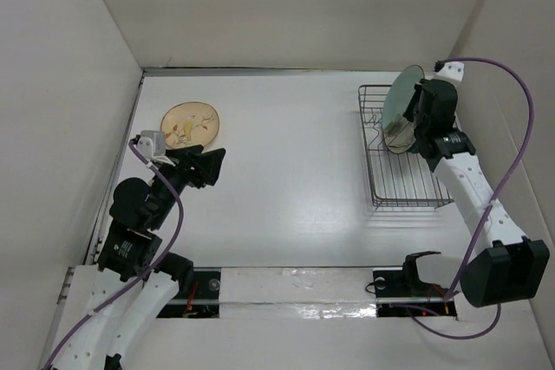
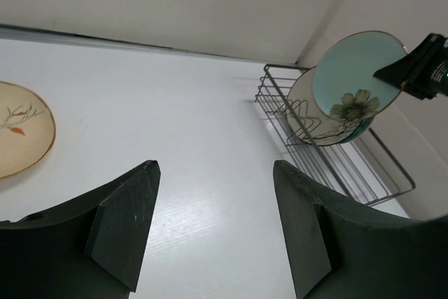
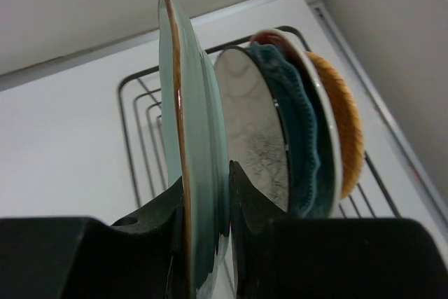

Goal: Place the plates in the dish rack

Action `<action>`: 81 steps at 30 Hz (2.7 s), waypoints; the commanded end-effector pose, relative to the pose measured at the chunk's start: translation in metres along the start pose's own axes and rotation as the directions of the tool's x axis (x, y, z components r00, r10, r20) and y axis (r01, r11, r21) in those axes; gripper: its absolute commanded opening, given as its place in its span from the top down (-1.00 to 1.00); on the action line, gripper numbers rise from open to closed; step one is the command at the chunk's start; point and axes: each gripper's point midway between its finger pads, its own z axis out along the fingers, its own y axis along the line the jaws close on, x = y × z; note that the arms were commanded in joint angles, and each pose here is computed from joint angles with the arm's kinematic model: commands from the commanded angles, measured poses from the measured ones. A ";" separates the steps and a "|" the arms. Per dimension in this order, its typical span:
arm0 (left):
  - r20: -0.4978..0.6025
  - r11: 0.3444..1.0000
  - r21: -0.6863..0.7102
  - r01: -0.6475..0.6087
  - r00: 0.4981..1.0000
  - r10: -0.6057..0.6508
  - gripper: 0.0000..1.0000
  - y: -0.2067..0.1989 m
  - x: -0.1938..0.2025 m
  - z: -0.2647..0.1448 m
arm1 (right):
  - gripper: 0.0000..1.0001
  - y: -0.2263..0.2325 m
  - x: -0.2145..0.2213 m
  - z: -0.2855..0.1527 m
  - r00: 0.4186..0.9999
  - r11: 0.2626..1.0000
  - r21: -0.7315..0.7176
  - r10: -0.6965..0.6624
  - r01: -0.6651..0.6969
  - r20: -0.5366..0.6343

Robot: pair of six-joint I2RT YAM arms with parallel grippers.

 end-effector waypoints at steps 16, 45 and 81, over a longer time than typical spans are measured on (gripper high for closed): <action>-0.050 0.996 -0.023 -0.088 0.995 0.086 -0.23 0.008 0.020 0.002 | 1.00 -0.020 -0.037 0.040 0.966 0.956 0.133 -0.258 0.260 -0.031; -0.070 0.993 -0.077 -0.088 0.994 0.083 -0.21 0.019 0.027 0.009 | -0.30 0.020 0.051 0.054 0.949 0.974 0.030 -0.213 0.226 -0.234; 0.192 0.640 -0.612 0.464 0.872 -0.450 -0.16 0.193 0.089 0.110 | 0.09 0.228 0.112 -0.151 0.997 0.699 -0.715 -0.071 0.023 -0.038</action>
